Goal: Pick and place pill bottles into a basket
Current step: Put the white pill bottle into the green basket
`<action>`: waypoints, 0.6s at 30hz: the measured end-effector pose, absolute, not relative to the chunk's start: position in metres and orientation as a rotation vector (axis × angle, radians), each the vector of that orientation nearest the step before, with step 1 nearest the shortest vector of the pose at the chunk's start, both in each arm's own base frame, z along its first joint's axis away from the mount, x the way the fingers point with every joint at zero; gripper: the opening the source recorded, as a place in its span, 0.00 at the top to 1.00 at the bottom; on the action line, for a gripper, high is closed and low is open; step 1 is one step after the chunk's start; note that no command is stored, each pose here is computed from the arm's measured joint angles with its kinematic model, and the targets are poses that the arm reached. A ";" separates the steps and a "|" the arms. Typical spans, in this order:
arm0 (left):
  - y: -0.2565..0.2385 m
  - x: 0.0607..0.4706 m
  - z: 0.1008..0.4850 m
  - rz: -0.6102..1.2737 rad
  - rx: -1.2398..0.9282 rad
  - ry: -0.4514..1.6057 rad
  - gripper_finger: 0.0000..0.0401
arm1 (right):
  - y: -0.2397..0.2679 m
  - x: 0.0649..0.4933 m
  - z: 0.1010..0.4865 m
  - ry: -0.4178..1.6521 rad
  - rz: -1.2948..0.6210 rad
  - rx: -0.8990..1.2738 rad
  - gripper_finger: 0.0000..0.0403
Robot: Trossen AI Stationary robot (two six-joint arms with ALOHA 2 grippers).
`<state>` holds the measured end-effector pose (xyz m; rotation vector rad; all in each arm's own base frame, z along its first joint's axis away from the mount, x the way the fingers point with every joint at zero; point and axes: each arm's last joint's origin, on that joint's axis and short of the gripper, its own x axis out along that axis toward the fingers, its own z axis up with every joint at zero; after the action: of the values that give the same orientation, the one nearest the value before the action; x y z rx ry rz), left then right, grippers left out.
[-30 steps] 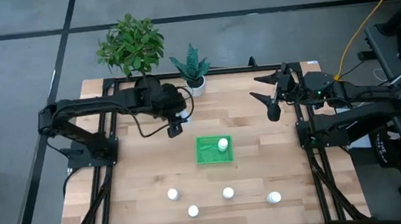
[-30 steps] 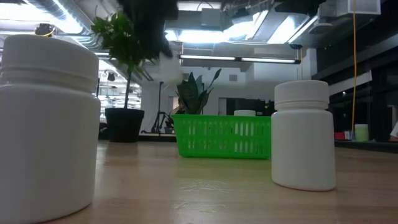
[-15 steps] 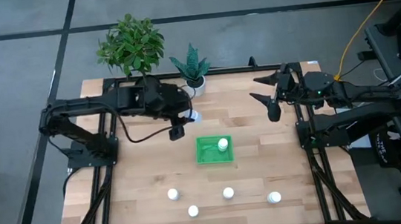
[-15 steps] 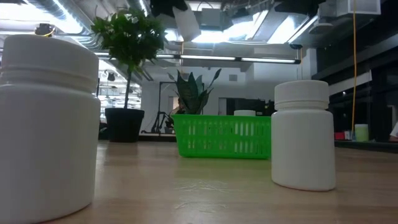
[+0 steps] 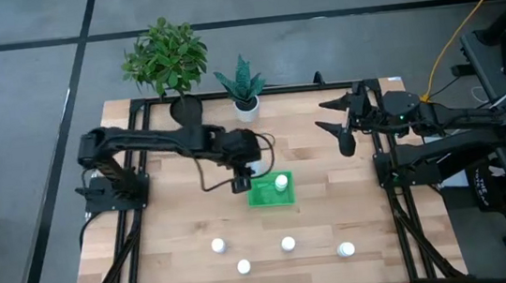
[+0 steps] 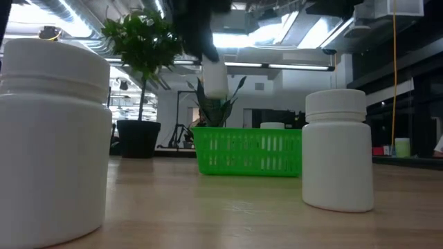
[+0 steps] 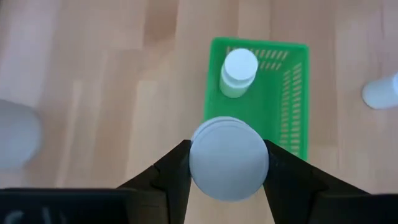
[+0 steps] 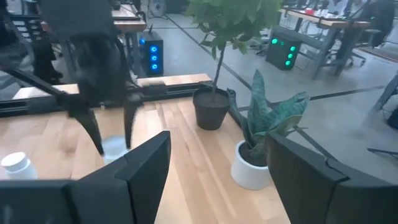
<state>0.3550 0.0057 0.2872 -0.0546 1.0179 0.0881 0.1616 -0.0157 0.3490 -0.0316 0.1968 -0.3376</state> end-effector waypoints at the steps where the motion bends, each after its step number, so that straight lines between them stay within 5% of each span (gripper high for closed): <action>1: 0.005 0.360 0.281 0.081 -0.065 1.025 0.61 | -0.015 0.162 0.349 0.200 -0.330 -0.033 0.35; 18: 0.002 0.401 0.216 -0.017 -0.148 1.083 0.61 | -0.013 0.161 0.343 0.258 -0.249 -0.029 0.35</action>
<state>0.4008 0.0020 0.2165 -0.1482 1.0827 -0.0171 0.1609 -0.0132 0.3432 -0.0294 0.2578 -0.2493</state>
